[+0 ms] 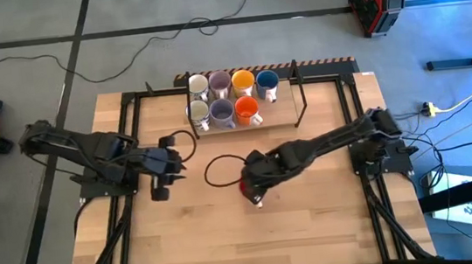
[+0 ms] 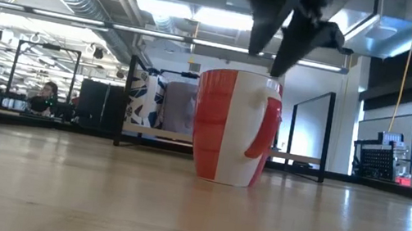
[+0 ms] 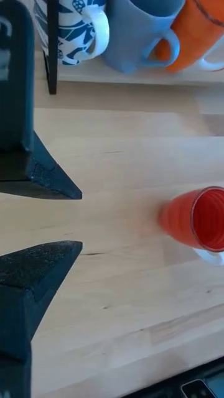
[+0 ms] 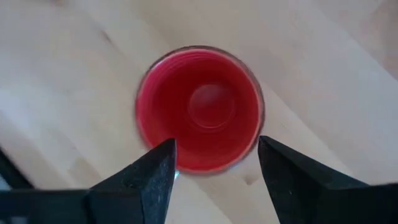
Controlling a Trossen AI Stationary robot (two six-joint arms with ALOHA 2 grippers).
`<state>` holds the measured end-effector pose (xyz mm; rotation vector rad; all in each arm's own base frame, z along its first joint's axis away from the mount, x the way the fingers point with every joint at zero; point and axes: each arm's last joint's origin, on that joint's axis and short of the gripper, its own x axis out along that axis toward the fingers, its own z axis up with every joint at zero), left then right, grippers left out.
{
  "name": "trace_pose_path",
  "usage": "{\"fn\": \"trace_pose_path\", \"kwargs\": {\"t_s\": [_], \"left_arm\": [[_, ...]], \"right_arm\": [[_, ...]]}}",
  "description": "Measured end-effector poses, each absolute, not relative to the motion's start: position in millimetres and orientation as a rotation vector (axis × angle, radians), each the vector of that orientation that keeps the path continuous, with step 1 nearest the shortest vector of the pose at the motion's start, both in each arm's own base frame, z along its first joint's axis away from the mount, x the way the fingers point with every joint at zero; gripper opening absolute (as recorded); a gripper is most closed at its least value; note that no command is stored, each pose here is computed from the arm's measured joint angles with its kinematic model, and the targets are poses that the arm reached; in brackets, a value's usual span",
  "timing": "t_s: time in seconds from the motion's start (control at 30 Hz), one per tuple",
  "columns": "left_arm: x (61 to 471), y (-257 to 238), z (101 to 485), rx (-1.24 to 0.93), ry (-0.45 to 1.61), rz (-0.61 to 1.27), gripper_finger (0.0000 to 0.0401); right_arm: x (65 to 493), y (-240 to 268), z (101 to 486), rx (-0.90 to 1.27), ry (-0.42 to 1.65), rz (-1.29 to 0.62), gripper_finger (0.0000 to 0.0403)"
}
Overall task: Place coffee mugs
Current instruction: Put the red mug on the shelf
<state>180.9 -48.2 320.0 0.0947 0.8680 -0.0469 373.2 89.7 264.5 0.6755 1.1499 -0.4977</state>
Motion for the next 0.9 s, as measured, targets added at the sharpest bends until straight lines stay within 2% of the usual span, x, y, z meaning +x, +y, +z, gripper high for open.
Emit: {"fn": "trace_pose_path", "kwargs": {"t_s": [0.43, 0.57, 0.73, 0.8, 0.9], "left_arm": [[177.2, -47.1, 318.1, 0.13, 0.864, -0.064, 0.0111], [177.2, -47.1, 318.1, 0.135, 0.864, -0.066, 0.0111], [178.0, -47.3, 318.7, 0.135, 0.854, -0.064, 0.0111], [178.2, -46.9, 319.0, 0.14, 0.849, -0.05, 0.0111], [178.3, -46.4, 319.1, 0.148, 0.845, -0.033, 0.0111]], "right_arm": [[388.7, 80.7, 215.8, 0.677, 1.306, -0.606, 0.0205], [390.7, 81.1, 209.7, 0.674, 1.322, -0.608, 0.0148], [390.9, 80.6, 208.0, 0.653, 1.319, -0.618, 0.0029], [389.4, 79.9, 210.1, 0.631, 1.318, -0.62, 0.0013], [381.9, 77.9, 214.7, 0.597, 1.351, -0.651, 0.0014]]}}
